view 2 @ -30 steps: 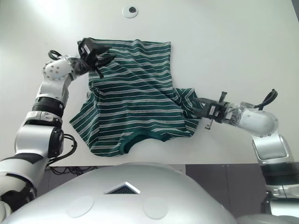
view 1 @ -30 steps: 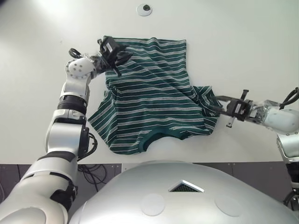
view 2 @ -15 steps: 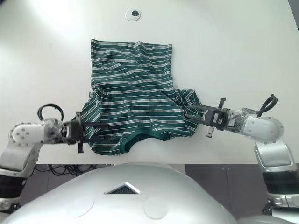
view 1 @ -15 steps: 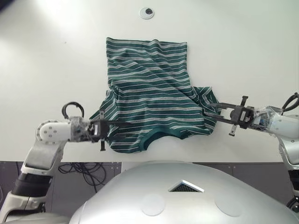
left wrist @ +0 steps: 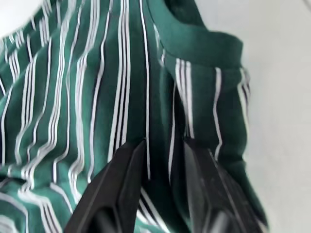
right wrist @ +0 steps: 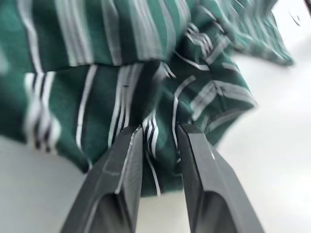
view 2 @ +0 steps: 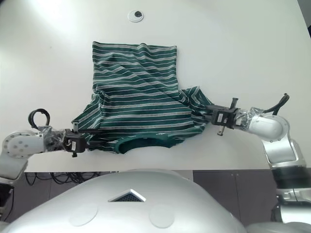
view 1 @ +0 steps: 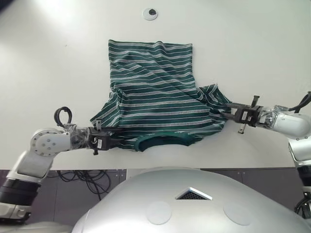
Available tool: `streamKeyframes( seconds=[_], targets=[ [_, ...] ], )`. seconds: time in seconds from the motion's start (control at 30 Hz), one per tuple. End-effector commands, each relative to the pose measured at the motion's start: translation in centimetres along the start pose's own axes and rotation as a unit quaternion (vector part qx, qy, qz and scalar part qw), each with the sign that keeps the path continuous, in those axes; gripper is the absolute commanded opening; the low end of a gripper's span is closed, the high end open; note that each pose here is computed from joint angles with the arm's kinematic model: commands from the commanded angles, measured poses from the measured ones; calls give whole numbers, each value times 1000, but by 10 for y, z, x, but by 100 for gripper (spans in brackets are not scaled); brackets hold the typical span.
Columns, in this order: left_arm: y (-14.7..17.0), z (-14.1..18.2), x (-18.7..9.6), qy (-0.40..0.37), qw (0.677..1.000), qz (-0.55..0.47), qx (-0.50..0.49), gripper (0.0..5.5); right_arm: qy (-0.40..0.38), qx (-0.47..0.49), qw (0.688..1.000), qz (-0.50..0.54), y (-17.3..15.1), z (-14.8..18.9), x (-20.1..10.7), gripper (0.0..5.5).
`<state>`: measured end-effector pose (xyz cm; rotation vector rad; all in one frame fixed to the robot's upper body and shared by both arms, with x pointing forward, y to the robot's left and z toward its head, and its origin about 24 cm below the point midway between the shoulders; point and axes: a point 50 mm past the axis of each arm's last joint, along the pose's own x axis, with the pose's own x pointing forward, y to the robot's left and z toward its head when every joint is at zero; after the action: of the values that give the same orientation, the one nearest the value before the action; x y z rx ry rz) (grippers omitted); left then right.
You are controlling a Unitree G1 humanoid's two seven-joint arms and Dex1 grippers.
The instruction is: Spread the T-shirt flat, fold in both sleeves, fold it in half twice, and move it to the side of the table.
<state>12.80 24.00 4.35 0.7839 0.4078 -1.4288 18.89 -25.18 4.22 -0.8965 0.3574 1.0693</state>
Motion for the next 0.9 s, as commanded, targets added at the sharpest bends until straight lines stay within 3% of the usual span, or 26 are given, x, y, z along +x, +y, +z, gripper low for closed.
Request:
streamKeyframes(
  seconds=[0.03,0.37,0.6,0.8,0.9],
  targets=[
    [-52,-34,-11,122,976,-131,-122,135,91,14,995,-26,-4,-29,-3,119],
    [-34,10,-5,10,988,-100,-118,135,-32,70,997,16,14,7,-3,119],
    [-15,20,-11,-6,994,-59,-93,135,-89,85,992,-11,6,30,-14,119],
    [-10,26,-20,-17,995,-46,-89,135,-142,89,985,-50,-8,46,10,119],
    [-8,29,-20,-28,995,-44,-84,135,-166,91,978,-82,-26,58,38,119]
  ],
)
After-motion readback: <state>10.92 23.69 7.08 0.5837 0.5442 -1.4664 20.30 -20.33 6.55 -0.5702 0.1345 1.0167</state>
